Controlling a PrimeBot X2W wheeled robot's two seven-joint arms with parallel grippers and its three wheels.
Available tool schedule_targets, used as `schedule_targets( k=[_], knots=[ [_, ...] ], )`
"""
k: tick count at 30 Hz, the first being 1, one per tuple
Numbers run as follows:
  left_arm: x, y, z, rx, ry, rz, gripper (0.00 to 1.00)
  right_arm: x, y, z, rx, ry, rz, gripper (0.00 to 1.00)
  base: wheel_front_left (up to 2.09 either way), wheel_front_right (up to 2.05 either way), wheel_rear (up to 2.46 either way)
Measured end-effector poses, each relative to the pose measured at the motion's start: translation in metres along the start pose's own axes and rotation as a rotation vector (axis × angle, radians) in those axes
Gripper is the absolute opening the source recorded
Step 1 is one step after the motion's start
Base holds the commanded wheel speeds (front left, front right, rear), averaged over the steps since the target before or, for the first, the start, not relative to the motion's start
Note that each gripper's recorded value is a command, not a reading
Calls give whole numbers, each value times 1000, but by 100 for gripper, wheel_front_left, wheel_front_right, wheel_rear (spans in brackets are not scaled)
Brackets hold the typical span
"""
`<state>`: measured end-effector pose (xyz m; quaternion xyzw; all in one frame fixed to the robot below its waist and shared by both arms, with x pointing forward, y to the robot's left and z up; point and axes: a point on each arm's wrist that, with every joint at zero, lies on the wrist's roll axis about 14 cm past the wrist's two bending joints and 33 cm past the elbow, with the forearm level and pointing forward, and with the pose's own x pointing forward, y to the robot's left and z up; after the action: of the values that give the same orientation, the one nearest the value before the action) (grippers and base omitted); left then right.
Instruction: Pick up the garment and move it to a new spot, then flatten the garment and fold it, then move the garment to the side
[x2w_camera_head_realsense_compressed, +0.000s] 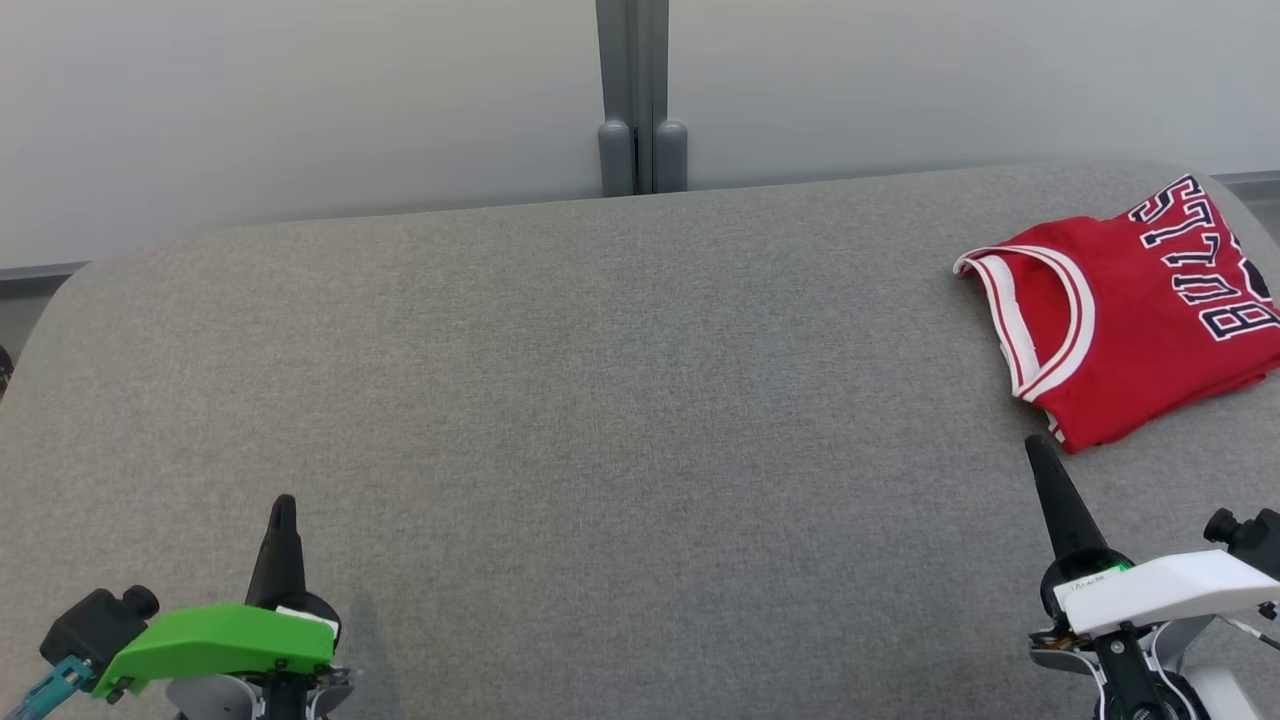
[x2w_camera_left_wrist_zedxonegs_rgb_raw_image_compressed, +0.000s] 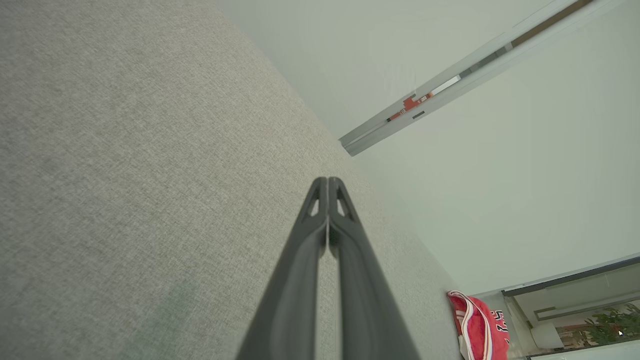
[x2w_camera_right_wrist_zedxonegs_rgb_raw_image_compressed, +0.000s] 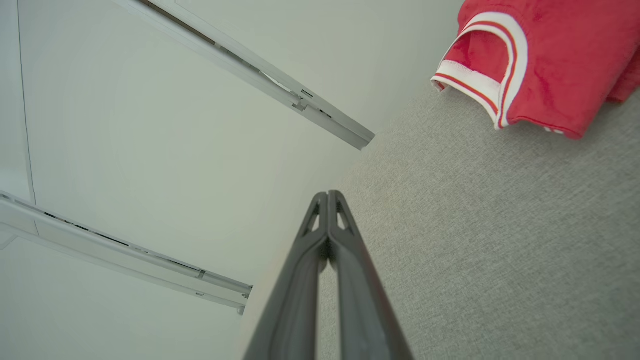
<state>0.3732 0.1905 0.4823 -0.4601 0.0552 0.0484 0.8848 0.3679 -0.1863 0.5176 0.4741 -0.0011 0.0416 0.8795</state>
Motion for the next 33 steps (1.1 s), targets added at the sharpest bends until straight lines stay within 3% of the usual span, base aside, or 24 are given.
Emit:
schedule_targets(
  k=[33],
  knots=[
    [7,-15,17,-362,-4,-62,0,13,-3,7,350,-31,-19,0,0,0,0]
  ],
)
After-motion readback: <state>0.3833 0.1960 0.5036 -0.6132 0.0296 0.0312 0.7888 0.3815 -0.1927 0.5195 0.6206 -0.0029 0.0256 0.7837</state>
